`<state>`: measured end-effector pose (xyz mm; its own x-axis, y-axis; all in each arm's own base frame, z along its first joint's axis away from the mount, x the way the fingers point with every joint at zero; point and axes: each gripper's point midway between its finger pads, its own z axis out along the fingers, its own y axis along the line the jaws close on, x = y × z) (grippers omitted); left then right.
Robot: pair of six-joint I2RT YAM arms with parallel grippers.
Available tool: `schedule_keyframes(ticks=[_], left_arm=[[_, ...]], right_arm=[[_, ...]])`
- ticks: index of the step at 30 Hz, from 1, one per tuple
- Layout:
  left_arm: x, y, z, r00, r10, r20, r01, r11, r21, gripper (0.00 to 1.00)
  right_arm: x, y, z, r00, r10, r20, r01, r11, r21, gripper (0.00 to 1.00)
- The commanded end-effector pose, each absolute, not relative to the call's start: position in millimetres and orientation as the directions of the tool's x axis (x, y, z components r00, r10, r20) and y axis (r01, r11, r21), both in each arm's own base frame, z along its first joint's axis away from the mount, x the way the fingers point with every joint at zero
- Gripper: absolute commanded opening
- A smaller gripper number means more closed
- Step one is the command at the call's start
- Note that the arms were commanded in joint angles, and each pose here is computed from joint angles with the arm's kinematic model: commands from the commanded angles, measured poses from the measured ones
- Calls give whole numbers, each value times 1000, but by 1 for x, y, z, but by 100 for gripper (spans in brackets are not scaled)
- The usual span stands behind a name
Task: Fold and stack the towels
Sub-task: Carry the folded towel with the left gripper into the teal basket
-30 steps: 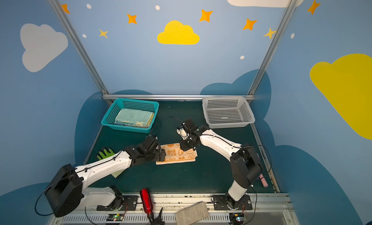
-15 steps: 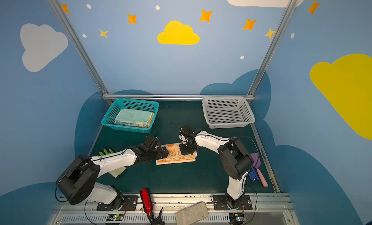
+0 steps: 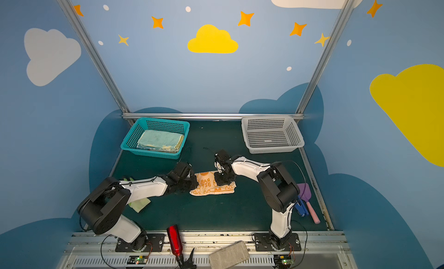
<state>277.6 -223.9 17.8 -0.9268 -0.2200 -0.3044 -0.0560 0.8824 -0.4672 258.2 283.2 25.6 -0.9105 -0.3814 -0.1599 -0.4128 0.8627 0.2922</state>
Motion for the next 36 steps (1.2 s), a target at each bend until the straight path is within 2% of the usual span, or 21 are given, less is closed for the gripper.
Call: schedule_keyframes(ticks=[1,4,7,10,11,12,18,24,32,36], left_arm=[[257,-215,-5,-964,-150,-218,-59,925,-376,4],[272,-215,6,-959,-110,-261,-20,946,-325,4],[294,-211,26,-944,-44,-326,33,974,-226,4],[324,-209,55,-917,25,-397,86,987,-137,4],[333,-210,63,-911,43,-410,102,987,-123,4],[342,-210,71,-904,57,-423,115,987,-111,4],[394,-205,113,-881,127,-456,174,983,-62,4],[436,-183,139,-886,193,-423,203,979,20,4],[490,-121,191,-889,186,-418,163,982,91,4],[505,-80,192,-907,137,-397,103,989,107,4]], right_arm=[[261,280,25,-912,-376,-166,-409,869,280,24],[268,276,41,-900,-368,-231,-423,867,263,26],[281,264,65,-887,-323,-329,-411,878,246,35],[293,247,91,-871,-250,-422,-378,891,252,56],[296,242,96,-866,-234,-442,-371,894,253,75],[299,236,102,-860,-215,-462,-358,900,248,84],[299,205,115,-822,-180,-541,-317,933,172,85],[291,189,112,-796,-152,-586,-295,943,157,85],[287,185,99,-803,-188,-565,-310,942,127,86],[287,178,95,-805,-210,-555,-304,949,82,86]])
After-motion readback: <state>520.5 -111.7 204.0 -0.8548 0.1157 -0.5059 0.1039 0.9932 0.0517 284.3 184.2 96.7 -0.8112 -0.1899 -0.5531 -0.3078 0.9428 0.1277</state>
